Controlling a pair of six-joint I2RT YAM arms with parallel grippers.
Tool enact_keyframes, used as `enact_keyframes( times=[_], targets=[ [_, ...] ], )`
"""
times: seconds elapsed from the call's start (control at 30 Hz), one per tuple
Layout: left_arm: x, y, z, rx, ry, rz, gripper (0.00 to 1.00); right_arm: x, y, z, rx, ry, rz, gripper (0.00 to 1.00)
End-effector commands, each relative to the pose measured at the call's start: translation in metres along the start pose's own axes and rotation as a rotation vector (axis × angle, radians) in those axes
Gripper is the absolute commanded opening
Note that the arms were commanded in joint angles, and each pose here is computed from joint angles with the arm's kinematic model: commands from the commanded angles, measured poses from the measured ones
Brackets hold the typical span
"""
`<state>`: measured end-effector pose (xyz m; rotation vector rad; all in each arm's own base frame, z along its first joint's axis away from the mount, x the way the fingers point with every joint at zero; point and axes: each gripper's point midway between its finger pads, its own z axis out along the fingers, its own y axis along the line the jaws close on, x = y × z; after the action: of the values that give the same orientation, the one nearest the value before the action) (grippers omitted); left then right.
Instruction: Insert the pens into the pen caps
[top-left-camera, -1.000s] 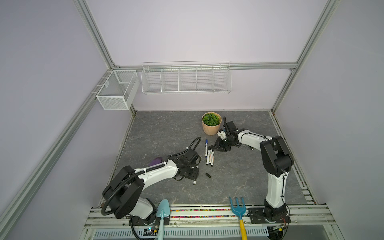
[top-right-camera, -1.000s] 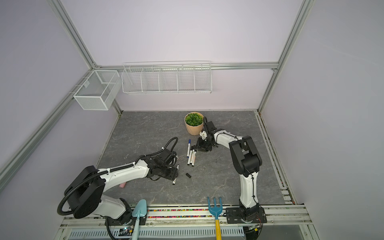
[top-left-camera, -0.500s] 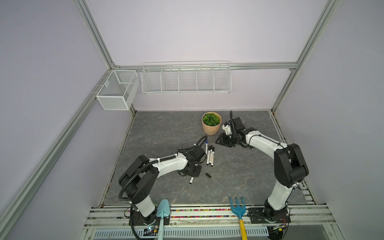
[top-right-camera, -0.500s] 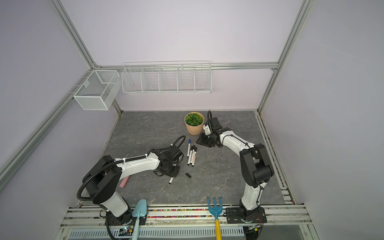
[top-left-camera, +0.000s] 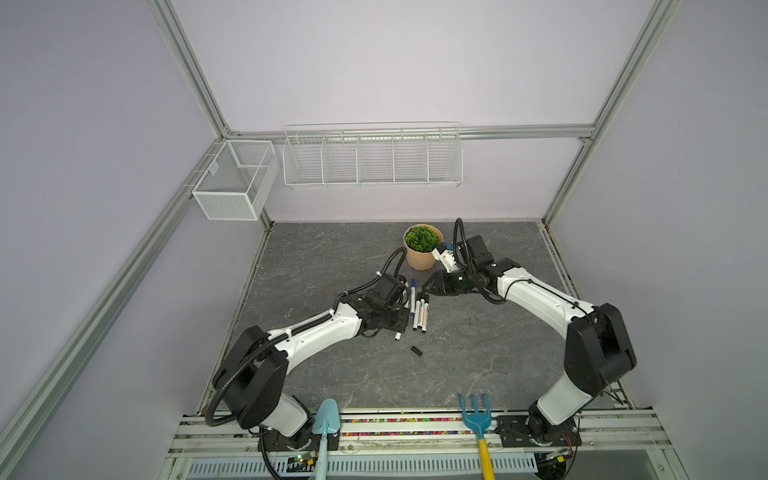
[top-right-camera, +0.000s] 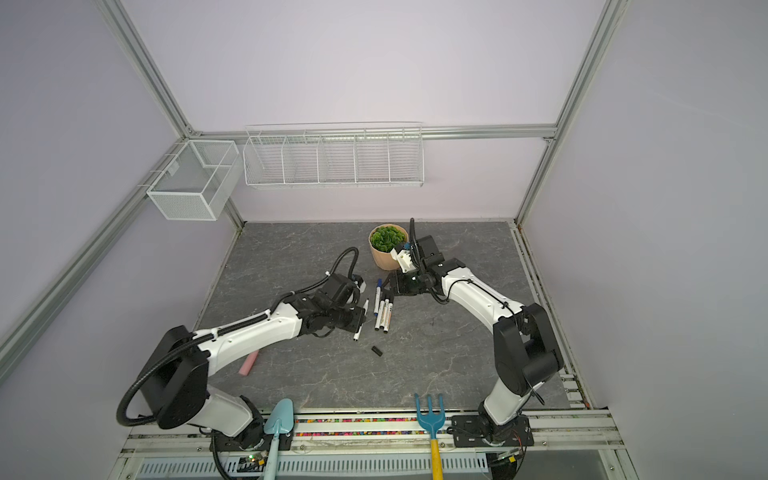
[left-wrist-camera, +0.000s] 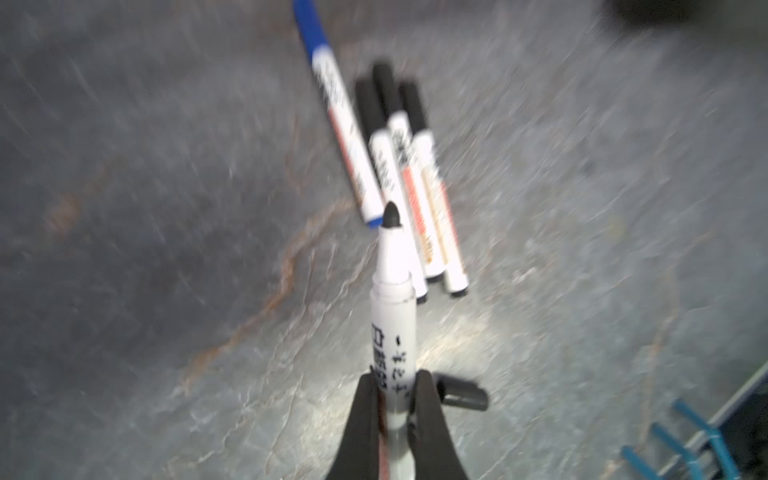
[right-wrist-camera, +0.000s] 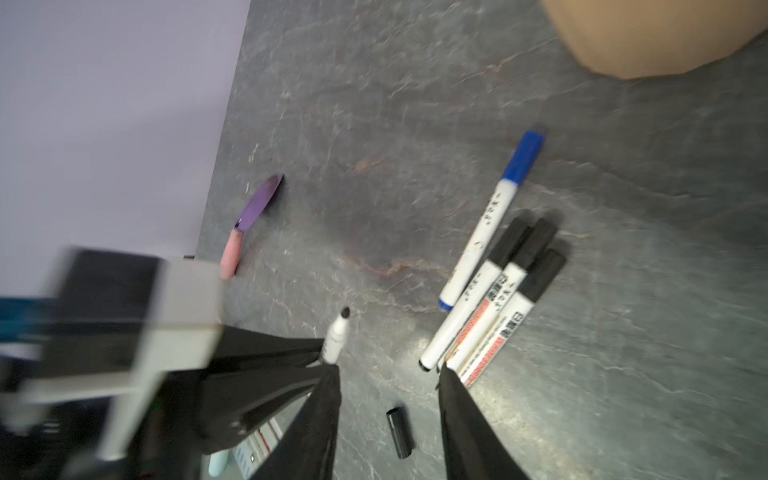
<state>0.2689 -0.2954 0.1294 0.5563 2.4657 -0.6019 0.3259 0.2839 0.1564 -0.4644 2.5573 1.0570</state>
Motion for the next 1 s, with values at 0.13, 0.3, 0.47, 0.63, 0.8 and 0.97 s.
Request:
enact_keyframes(
  times=[0.13,0.3,0.47,0.63,0.8,0.97],
  targets=[
    [-0.042,-0.034,-0.009,0.17,-0.171,0.036,0.0,-0.017,0.037,-0.018,-0.121,-0.061,-0.099,0.44],
    [-0.043,-0.039,-0.008,0.199,-0.172,0.03,0.0,-0.021,0.037,-0.013,-0.128,-0.065,-0.081,0.43],
    [-0.05,-0.042,-0.013,0.218,-0.215,0.034,0.0,-0.024,0.04,-0.006,-0.162,-0.062,-0.068,0.3],
    [-0.051,-0.04,-0.013,0.204,-0.224,0.025,0.0,-0.027,0.047,-0.009,-0.193,-0.077,-0.072,0.16],
    [-0.049,-0.039,-0.009,0.2,-0.215,0.029,0.35,-0.03,0.052,-0.014,-0.211,-0.089,-0.064,0.13],
    [-0.048,-0.041,-0.003,0.211,-0.194,0.037,0.36,-0.034,0.053,-0.018,-0.214,-0.104,-0.059,0.13]
  ],
)
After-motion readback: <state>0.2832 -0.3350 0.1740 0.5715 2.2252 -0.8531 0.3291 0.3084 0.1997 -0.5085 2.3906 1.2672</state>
